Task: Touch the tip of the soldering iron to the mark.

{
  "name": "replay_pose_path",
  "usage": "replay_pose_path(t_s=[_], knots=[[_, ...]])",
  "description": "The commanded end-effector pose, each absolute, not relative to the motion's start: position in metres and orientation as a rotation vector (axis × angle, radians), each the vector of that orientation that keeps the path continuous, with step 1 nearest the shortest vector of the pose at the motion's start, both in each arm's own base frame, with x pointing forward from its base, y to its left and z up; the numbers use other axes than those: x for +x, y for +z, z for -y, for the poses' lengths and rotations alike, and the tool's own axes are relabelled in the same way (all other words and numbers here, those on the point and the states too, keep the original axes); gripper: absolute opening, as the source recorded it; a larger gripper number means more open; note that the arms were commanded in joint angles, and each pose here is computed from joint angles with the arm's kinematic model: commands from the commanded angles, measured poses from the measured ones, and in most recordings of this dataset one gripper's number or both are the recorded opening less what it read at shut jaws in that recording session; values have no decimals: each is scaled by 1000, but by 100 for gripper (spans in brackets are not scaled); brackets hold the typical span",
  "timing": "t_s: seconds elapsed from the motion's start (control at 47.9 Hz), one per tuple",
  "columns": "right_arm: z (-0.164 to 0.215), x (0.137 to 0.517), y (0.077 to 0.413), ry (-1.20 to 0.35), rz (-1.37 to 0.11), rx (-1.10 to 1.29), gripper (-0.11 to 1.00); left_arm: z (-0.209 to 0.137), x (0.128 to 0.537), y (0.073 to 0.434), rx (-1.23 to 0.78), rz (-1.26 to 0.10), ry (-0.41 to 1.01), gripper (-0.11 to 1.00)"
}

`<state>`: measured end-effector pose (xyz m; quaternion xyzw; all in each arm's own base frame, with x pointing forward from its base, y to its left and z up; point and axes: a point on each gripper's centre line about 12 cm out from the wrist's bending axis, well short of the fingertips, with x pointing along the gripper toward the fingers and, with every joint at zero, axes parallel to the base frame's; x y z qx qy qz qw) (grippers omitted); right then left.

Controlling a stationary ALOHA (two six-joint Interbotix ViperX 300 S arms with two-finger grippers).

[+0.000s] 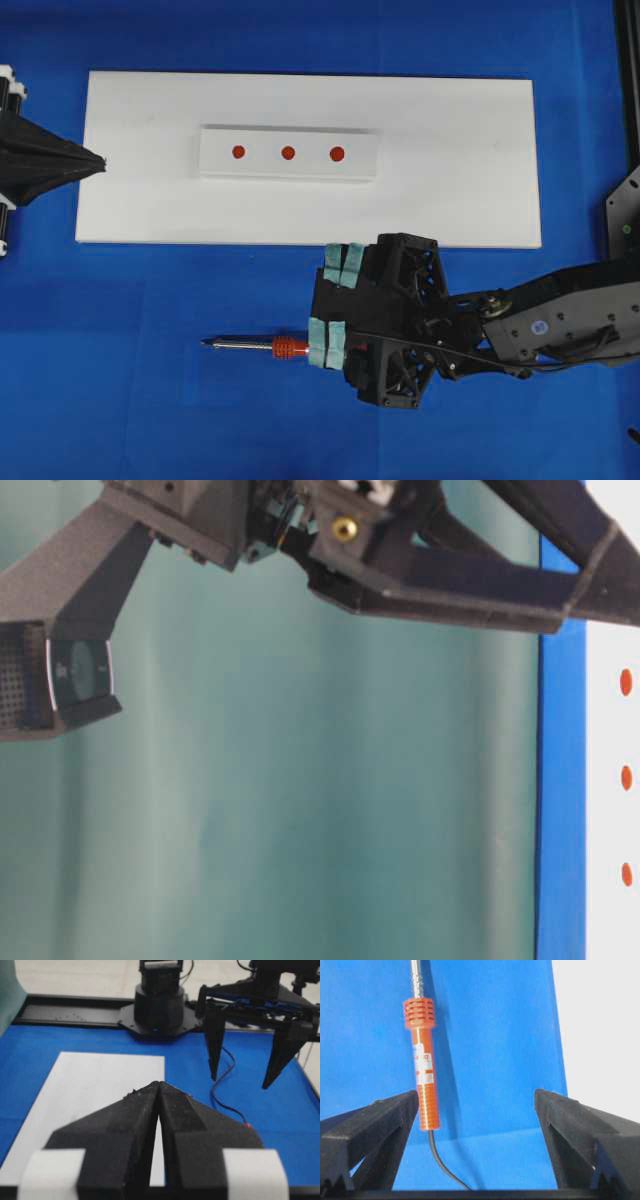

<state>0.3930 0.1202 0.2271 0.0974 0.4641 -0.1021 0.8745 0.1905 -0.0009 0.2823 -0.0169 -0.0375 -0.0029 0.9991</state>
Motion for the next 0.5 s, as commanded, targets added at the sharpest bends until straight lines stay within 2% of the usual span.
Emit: replay_pose_path(t_s=[0.0, 0.167, 0.481], knots=[[-119, 392, 243, -201, -930, 209, 89, 1, 192, 287, -32, 87, -5, 0], [-103, 397, 244, -233, -914, 194, 89, 1, 192, 286, -32, 86, -5, 0], [-37, 407, 247, -320, -913, 130, 88, 1, 192, 286, -34, 86, -5, 0]])
